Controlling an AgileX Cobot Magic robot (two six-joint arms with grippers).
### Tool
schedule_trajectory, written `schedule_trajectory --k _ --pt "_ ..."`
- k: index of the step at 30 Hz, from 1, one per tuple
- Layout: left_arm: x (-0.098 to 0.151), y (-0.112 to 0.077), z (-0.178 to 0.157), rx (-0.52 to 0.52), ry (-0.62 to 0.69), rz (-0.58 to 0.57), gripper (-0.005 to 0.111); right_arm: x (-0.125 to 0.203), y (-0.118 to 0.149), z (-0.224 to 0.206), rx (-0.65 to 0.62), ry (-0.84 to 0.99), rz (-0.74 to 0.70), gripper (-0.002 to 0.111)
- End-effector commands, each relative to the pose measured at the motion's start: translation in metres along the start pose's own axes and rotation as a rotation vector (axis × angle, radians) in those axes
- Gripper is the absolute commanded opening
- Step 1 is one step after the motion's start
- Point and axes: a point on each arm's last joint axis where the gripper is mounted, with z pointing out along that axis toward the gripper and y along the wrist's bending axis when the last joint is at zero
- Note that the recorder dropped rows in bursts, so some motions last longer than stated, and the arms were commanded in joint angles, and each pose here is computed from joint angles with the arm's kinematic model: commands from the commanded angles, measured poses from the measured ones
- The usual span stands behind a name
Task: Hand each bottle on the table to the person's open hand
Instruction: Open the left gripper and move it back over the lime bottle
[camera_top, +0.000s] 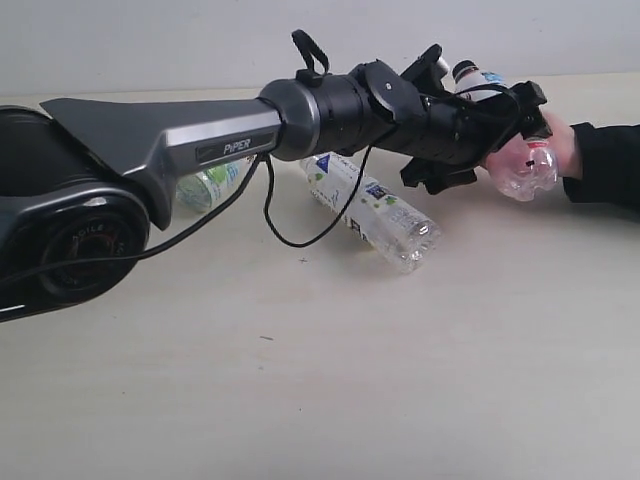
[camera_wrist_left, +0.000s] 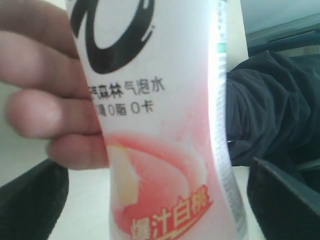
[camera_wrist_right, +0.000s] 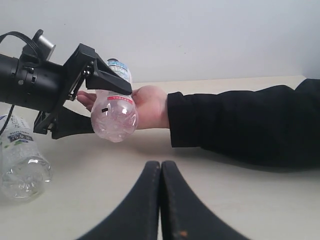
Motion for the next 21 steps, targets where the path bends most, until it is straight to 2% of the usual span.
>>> schedule_trajectory --k 1,8,10,12,19,21 --pt "-0.010 -0.029 -0.020 0.053 -0.019 0.080 0.092 0.001 0.000 0.000 0.008 -0.009 0.002 0.000" --pt "-0.016 -0.058 -0.046 0.092 0.010 0.239 0.091 0.001 0.000 0.000 0.008 -0.009 0.002 0.000" --pt "-0.017 -0.066 -0.055 0.095 0.019 0.273 0.086 0.001 0.000 0.000 0.008 -0.009 0.002 0.000" --pt "-0.018 -0.075 -0.065 0.097 0.029 0.311 0.072 0.001 0.000 0.000 0.008 -0.009 0.002 0.000" --pt "-0.017 -0.098 -0.097 0.077 0.107 0.450 0.000 0.001 0.000 0.000 0.008 -0.009 0.002 0.000" --pt "-0.016 -0.103 -0.106 0.062 0.140 0.492 0.001 0.001 0.000 0.000 0.008 -0.009 0.002 0.000"
